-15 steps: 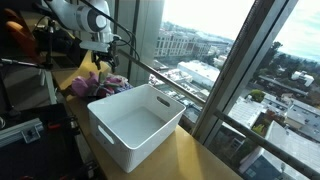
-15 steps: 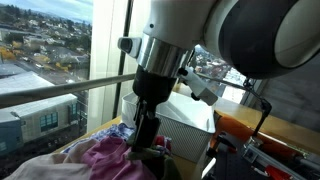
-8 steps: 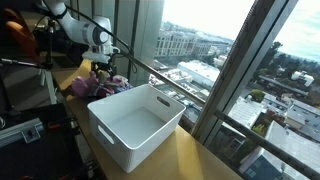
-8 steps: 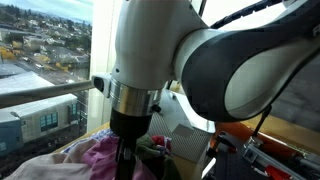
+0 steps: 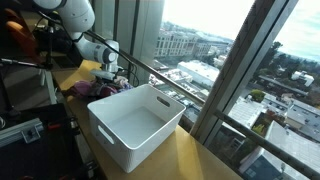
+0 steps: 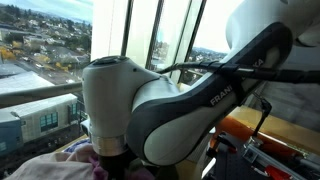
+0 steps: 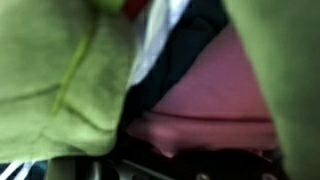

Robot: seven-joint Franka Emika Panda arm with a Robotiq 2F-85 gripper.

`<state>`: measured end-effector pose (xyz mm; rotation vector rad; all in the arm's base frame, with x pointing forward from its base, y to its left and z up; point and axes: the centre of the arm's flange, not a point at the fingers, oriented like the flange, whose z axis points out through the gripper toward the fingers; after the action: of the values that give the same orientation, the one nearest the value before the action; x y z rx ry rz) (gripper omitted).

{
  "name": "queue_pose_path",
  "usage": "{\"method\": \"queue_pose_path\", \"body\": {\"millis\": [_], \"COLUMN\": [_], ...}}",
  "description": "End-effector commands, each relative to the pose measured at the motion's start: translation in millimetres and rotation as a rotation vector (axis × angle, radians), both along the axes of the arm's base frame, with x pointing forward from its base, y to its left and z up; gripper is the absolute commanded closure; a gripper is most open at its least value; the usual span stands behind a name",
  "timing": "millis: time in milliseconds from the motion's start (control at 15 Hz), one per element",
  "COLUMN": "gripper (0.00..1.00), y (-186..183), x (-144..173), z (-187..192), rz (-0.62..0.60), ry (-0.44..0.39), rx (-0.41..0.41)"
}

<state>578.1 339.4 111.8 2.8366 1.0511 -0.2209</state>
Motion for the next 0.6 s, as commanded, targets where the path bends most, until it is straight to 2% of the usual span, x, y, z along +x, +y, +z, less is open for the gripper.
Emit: {"method": "queue_pose_path", "body": {"millis": [0, 67, 133, 200, 533], "gripper": [0.0, 0.0, 0.25, 0.26, 0.62], "y": [4.3, 4.6, 2.5, 1.7, -6.6], "x": [32.4, 36.4, 38.7, 41.2, 48.3], "z": [-42.6, -40.3, -38.5, -38.3, -18.9], "rz": [-0.01, -0.014, -0.019, -0.019, -0.032], "ry": [0.067, 0.078, 0.087, 0.093, 0.089], "rx": [-0.044, -0.05, -0.056, -0.061, -0.051]}}
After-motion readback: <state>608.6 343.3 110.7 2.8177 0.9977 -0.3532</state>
